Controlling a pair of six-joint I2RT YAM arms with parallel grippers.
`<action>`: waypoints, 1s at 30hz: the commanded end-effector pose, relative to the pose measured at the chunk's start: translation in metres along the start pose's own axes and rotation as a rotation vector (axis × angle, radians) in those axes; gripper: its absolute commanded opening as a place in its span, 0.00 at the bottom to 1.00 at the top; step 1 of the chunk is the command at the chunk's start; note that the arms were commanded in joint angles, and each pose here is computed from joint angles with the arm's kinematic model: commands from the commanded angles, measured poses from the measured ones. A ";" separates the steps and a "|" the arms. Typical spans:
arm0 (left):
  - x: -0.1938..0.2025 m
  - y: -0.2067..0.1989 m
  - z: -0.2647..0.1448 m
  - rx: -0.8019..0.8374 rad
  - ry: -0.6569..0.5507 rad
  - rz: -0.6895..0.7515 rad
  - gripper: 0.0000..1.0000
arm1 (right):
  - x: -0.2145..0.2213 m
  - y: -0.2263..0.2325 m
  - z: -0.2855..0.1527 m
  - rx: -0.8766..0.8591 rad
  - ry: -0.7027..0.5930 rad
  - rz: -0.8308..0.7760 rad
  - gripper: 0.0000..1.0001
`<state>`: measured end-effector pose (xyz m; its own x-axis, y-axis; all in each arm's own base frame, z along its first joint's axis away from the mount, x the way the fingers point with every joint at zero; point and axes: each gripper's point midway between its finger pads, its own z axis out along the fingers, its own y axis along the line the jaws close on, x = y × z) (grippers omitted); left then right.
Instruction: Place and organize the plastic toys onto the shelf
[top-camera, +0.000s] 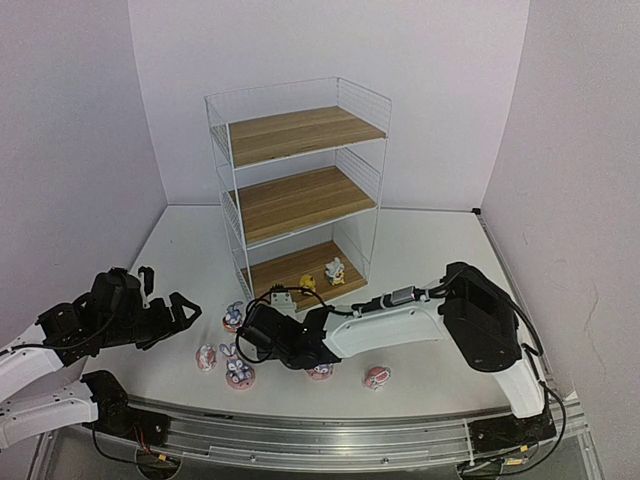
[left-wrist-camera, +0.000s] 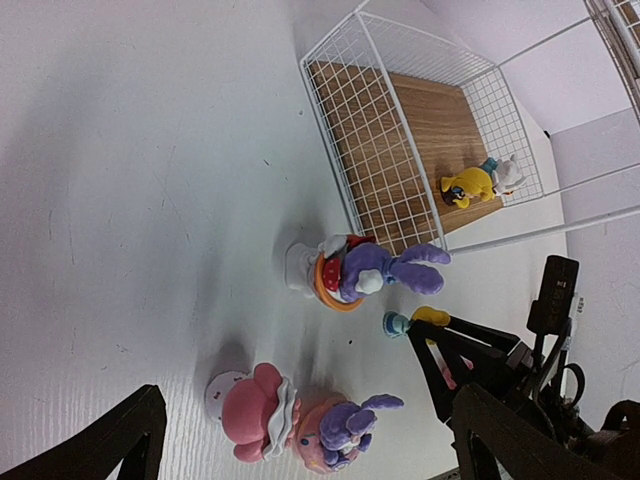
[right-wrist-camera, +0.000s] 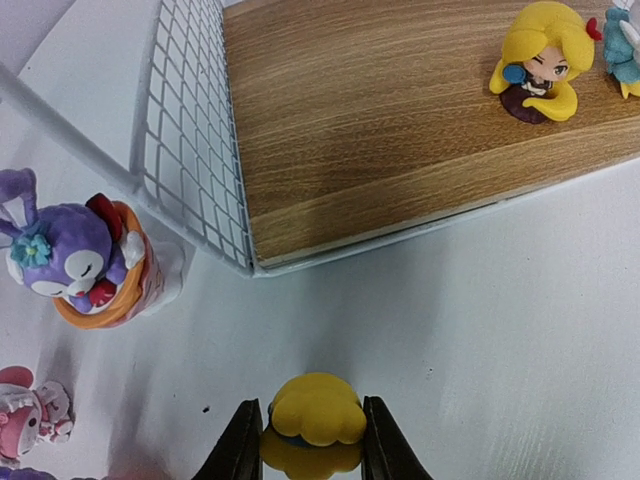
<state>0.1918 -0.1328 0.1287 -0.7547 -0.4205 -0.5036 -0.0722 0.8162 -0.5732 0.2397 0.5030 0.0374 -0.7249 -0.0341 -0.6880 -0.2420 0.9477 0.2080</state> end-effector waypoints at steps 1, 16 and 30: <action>-0.001 -0.004 -0.001 0.025 -0.005 0.012 1.00 | -0.019 0.020 -0.018 -0.063 -0.021 -0.142 0.17; -0.010 -0.017 -0.003 0.068 -0.034 0.028 1.00 | -0.071 0.012 -0.018 -0.200 -0.099 -0.368 0.12; -0.012 -0.020 0.001 0.064 -0.038 0.032 1.00 | -0.108 0.008 0.001 -0.240 -0.192 -0.331 0.13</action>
<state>0.1955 -0.1390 0.1296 -0.7555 -0.4018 -0.5174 -0.0384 0.8156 -0.5773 0.3054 0.5030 0.0798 -0.5094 -0.3013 -0.8061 -0.5789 0.8130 0.0619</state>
